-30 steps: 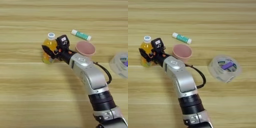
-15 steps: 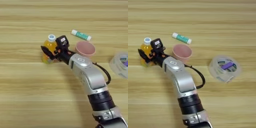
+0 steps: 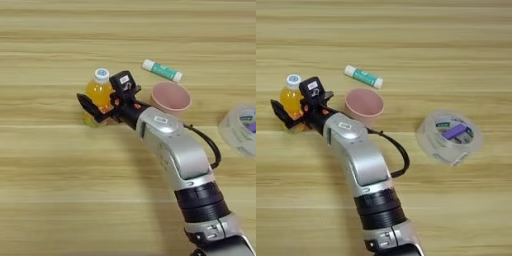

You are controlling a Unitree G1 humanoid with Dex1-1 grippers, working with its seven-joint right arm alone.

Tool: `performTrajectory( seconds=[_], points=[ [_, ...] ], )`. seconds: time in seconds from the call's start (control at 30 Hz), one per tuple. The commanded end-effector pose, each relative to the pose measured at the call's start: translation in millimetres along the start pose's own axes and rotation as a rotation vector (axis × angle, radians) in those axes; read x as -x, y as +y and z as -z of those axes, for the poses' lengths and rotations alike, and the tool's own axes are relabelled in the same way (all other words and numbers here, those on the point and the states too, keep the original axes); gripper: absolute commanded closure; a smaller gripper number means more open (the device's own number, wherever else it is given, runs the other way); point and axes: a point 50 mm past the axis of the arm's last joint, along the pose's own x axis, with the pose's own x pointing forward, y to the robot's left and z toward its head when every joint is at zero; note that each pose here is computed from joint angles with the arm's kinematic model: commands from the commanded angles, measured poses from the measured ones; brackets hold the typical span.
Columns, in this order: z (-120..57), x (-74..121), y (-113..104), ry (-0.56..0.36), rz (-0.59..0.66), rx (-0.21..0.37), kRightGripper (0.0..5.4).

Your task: Move the objects on the table

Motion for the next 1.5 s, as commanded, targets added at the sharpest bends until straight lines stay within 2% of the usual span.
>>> performTrajectory(
  seconds=[0.03,0.13,0.43,0.63,0.9,1.23,1.5],
  points=[
    [-28.0,0.7,0.1,-0.119,0.005,0.062,0.05],
    [-27.2,4.2,-1.8,-0.123,0.02,0.058,0.05],
    [-32.9,15.9,-1.6,-0.165,0.057,0.106,0.05],
    [-35.8,27.5,1.6,-0.187,0.066,0.118,0.05],
    [-20.2,48.4,3.0,-0.156,0.093,0.092,0.05],
    [-2.0,76.7,5.0,-0.096,0.125,0.092,0.05],
    [10.1,76.8,6.6,-0.057,0.128,0.057,0.05]
  ],
)
